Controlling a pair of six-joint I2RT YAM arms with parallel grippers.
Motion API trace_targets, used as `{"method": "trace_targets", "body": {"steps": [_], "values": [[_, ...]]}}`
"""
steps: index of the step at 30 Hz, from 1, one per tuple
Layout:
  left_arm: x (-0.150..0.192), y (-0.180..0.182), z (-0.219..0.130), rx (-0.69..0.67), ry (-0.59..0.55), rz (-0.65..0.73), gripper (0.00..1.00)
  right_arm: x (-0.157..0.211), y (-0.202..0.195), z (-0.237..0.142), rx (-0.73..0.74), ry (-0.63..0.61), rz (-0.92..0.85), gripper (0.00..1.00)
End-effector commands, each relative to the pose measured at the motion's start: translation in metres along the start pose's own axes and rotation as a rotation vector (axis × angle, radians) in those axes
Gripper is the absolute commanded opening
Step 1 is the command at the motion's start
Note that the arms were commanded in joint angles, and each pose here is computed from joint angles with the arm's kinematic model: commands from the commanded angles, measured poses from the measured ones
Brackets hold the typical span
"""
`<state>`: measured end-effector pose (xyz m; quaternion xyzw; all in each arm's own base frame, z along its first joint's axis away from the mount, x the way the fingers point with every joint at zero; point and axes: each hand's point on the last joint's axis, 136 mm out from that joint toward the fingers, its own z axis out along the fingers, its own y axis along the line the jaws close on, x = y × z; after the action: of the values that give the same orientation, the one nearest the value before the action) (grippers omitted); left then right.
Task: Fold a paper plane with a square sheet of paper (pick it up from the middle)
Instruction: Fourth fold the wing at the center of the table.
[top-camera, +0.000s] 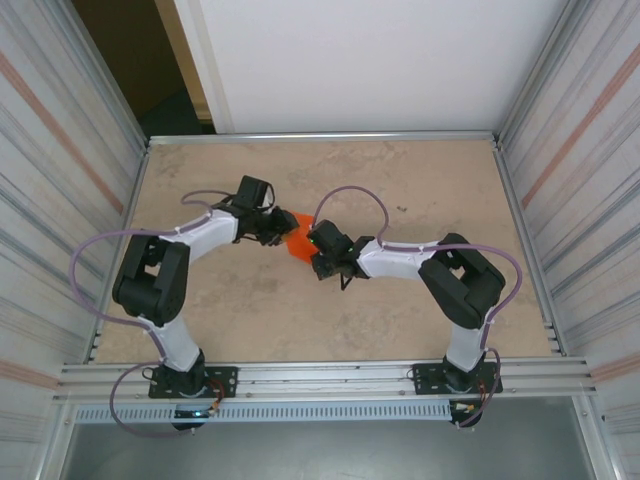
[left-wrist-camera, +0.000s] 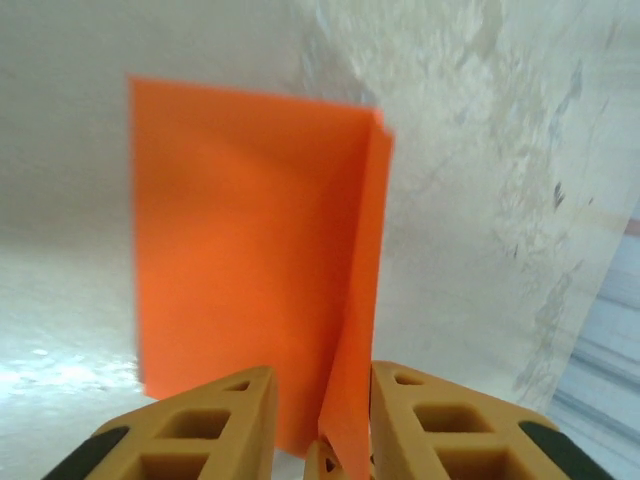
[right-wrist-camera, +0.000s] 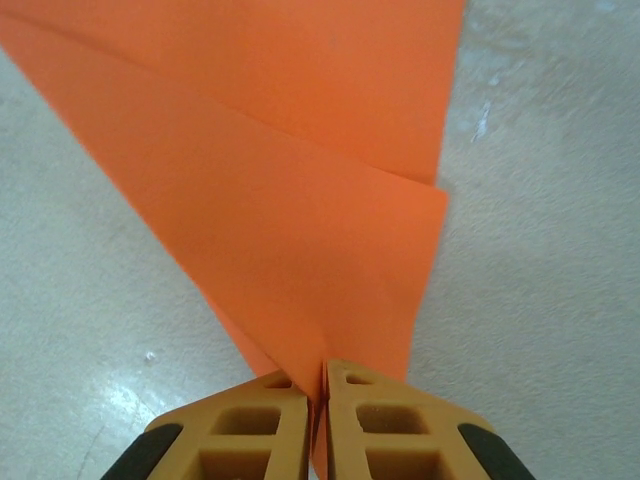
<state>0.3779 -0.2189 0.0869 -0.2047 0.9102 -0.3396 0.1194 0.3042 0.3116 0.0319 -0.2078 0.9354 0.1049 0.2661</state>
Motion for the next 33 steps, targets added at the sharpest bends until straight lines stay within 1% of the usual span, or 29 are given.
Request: {"method": "trace_targets", "body": {"steps": [1, 5, 9, 12, 19, 24, 26, 29, 33], "values": [[-0.011, -0.007, -0.031, 0.038, -0.073, 0.032, 0.31, -0.006, 0.008, -0.007, -0.107, -0.004, 0.003, 0.10], [0.001, 0.010, -0.030, 0.039, -0.065, 0.023, 0.31, -0.006, 0.014, -0.008, -0.166, 0.014, 0.011, 0.10], [0.015, 0.027, -0.014, 0.054, -0.013, -0.005, 0.25, -0.006, 0.016, -0.009, -0.215, 0.036, 0.041, 0.08], [0.024, 0.021, -0.002, 0.106, 0.037, 0.014, 0.24, -0.007, 0.016, -0.010, -0.254, 0.055, 0.078, 0.08], [0.043, 0.004, 0.027, 0.140, 0.130, 0.112, 0.22, -0.009, 0.015, -0.011, -0.371, 0.108, 0.196, 0.08], [0.045, -0.001, 0.035, 0.178, 0.135, 0.152, 0.22, -0.012, 0.013, -0.011, -0.436, 0.131, 0.266, 0.08], [0.046, 0.002, 0.039, 0.184, 0.133, 0.185, 0.24, -0.015, 0.013, -0.010, -0.460, 0.139, 0.290, 0.09], [0.047, 0.006, 0.043, 0.191, 0.133, 0.220, 0.27, -0.017, 0.013, -0.009, -0.484, 0.151, 0.315, 0.09], [0.047, 0.009, 0.045, 0.184, 0.132, 0.242, 0.28, -0.019, 0.012, -0.008, -0.494, 0.160, 0.337, 0.09]]}}
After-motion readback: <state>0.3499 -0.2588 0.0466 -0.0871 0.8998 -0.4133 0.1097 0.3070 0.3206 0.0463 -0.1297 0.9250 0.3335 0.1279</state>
